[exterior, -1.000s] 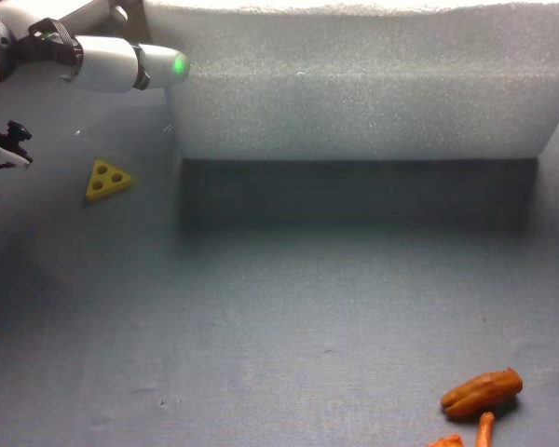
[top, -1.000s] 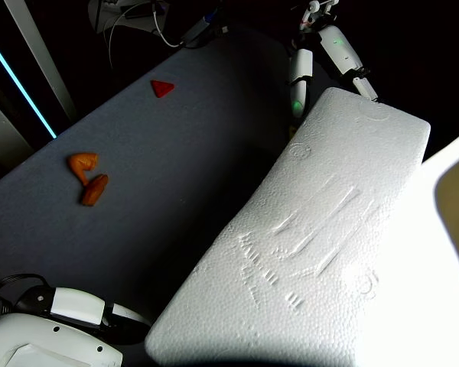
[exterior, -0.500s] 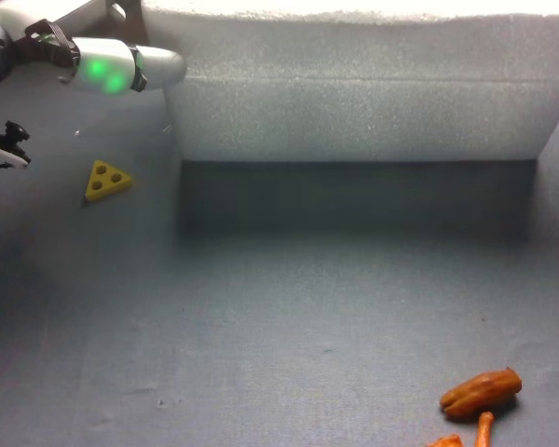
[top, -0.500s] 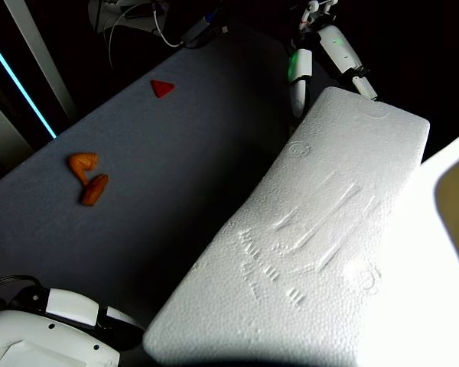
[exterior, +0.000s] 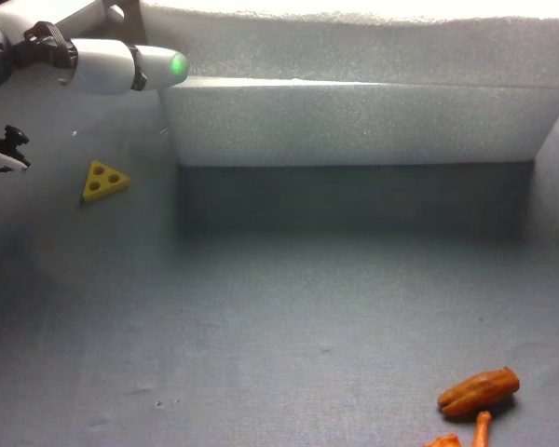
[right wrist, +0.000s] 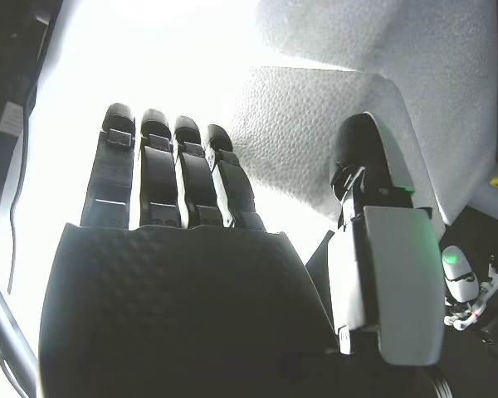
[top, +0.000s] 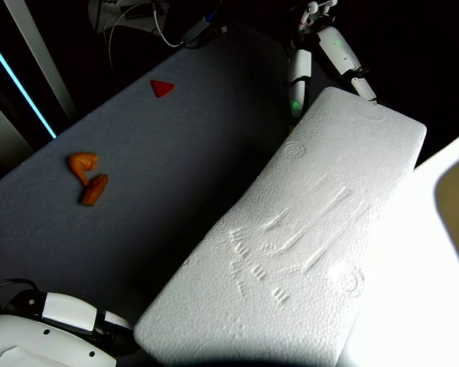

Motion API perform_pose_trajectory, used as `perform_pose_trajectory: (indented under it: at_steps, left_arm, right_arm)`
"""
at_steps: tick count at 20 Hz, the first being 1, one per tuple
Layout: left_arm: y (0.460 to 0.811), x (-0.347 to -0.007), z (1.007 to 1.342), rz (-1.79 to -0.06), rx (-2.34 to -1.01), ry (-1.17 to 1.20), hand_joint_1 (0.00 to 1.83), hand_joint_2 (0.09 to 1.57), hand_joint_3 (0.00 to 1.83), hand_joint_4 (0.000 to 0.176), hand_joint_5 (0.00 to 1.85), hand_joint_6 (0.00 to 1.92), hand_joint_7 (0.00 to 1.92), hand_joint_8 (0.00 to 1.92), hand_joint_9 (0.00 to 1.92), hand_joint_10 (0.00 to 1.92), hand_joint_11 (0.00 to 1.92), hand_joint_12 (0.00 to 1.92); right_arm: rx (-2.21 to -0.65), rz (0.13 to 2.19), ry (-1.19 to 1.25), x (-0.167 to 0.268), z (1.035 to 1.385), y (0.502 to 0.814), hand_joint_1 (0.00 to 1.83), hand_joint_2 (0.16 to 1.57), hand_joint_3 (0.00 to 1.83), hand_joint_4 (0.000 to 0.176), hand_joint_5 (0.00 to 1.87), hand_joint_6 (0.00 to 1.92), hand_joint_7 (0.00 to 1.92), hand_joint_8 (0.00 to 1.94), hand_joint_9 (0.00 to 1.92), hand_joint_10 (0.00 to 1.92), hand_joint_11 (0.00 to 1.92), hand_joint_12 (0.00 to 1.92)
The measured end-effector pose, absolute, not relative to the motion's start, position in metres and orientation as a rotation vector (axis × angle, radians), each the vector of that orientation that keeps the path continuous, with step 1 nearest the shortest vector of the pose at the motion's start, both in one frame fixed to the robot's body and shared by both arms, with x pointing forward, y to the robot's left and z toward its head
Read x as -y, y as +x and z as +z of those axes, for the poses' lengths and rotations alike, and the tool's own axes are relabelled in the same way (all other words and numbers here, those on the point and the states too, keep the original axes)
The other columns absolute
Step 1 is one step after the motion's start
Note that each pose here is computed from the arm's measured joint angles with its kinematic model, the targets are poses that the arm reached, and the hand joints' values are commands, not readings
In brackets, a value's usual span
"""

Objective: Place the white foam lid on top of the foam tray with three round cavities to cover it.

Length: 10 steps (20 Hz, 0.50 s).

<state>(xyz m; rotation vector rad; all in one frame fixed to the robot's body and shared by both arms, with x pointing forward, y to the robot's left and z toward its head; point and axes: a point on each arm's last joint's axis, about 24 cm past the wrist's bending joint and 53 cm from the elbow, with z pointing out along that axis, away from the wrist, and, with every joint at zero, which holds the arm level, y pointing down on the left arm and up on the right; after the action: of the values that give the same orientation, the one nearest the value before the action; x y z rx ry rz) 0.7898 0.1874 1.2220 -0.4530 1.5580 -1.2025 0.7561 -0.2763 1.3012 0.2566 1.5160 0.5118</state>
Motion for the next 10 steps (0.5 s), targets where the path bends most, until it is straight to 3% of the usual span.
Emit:
perform_pose_trajectory:
  at_steps: [2,4,5,6,7,9,10]
  left_arm:
    - [0.7899,-0.1875,1.222,-1.202,-1.558,-0.452,0.43,1.09,0.0,0.0,0.0,0.0,0.0,0.0,0.0,0.0,0.0,0.73]
    - [0.7899,-0.1875,1.222,-1.202,-1.558,-0.453,0.41,1.1,0.0,0.0,0.0,0.0,0.0,0.0,0.01,0.0,0.0,0.75]
    - [0.79,-0.1878,1.2221,-1.203,-1.557,-0.456,0.4,1.1,0.0,0.0,0.0,0.0,0.0,0.0,0.0,0.0,0.0,0.64]
    - [0.79,-0.1878,1.2221,-1.203,-1.557,-0.456,0.43,1.11,0.0,0.0,0.0,0.0,0.0,0.0,0.0,0.0,0.0,0.51]
    - [0.79,-0.1878,1.2221,-1.203,-1.557,-0.456,0.44,1.13,0.0,0.0,0.0,0.0,0.0,0.0,0.01,0.0,0.0,0.62]
    - [0.79,-0.1878,1.2221,-1.202,-1.557,-0.455,0.42,1.13,0.0,0.0,0.0,0.0,0.0,0.0,0.02,0.01,0.0,0.68]
    - [0.7901,-0.1881,1.2222,-1.203,-1.556,-0.458,0.43,1.12,0.0,0.0,0.0,0.0,0.0,0.0,0.0,0.0,0.0,0.58]
  right_arm:
    - [-1.516,0.512,0.256,0.2763,1.3012,0.7561,0.45,1.23,0.0,0.0,0.0,0.0,0.0,0.0,0.0,0.0,0.02,0.01]
    - [-1.516,0.512,0.257,0.2763,1.3012,0.7561,0.47,1.27,0.01,0.0,0.0,0.0,0.0,0.0,0.0,0.0,0.0,0.0]
    - [-1.516,0.512,0.257,0.2763,1.3012,0.7561,0.41,1.29,0.02,0.0,0.0,0.0,0.0,0.0,0.0,0.0,0.0,0.0]
    - [-1.516,0.512,0.257,0.2763,1.3012,0.7561,0.44,1.33,0.0,0.0,0.0,0.0,0.0,0.0,0.0,0.0,0.0,0.5]
    - [-1.516,0.512,0.257,0.2763,1.3012,0.7561,0.4,1.29,0.0,0.0,0.0,0.0,0.0,0.0,0.0,0.0,0.0,1.01]
    - [-1.516,0.512,0.257,0.2763,1.3012,0.7561,0.35,1.3,0.0,0.0,0.0,0.0,0.0,0.0,0.0,0.0,0.0,0.93]
    - [-1.516,0.511,0.256,0.2763,1.3012,0.7561,0.33,1.27,0.0,0.0,0.0,0.0,0.0,0.0,0.0,0.0,0.0,1.01]
